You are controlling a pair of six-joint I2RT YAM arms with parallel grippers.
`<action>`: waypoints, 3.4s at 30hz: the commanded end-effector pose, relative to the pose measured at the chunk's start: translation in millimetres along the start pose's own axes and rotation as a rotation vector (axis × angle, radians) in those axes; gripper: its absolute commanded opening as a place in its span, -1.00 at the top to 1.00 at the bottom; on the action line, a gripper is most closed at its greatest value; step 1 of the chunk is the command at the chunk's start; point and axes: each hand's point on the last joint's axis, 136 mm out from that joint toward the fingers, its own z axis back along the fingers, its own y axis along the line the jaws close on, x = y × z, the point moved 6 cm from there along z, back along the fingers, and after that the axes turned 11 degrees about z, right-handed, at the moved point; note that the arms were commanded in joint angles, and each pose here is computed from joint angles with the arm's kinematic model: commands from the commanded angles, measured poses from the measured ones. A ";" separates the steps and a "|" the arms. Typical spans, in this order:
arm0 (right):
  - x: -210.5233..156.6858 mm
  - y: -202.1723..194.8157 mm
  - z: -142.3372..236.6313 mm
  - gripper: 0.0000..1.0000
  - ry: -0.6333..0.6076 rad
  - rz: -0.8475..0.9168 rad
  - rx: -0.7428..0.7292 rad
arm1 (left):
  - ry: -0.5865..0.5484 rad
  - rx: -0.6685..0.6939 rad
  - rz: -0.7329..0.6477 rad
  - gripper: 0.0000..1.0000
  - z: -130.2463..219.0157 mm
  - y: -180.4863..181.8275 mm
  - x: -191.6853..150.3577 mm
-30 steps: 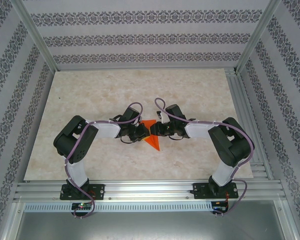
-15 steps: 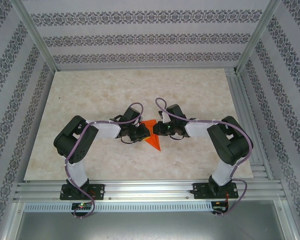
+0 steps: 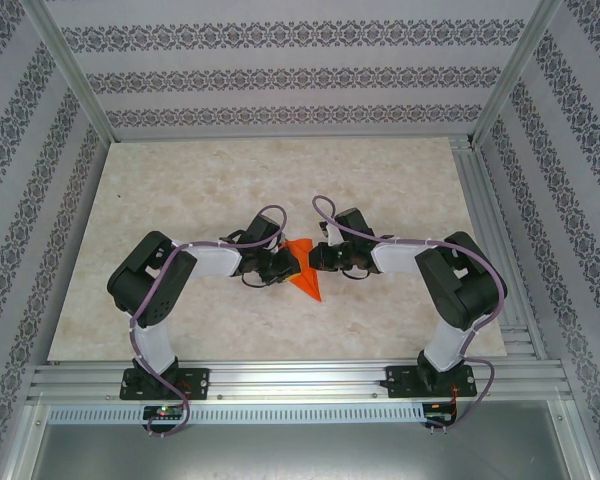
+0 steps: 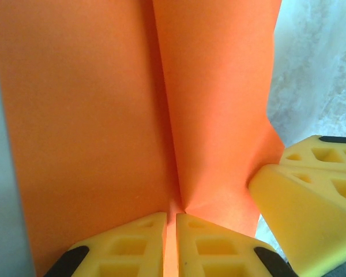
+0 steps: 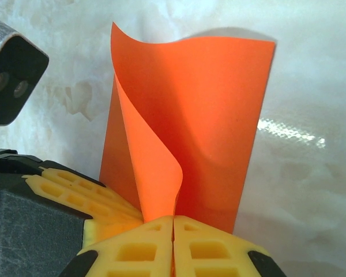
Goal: Fold a paper plane with a square sheet of paper (fold left side to right side)
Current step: Fourth fold the wing at the center of the table.
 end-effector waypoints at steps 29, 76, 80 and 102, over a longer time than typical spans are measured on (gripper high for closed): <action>-16.4 -17.8 -5.1 0.81 0.022 -0.026 -0.030 | 0.026 0.023 -0.011 0.69 -3.3 2.9 -6.2; -26.5 -26.8 -10.9 0.81 0.079 -0.043 -0.075 | -0.006 0.036 -0.096 0.74 9.3 -32.4 6.3; -28.1 -27.9 -11.7 0.81 0.084 -0.046 -0.077 | -0.001 0.044 -0.090 0.74 5.0 -27.7 6.9; -33.6 -31.6 -17.7 0.82 0.096 -0.085 -0.066 | 0.016 0.051 -0.069 0.74 -10.7 -14.5 9.5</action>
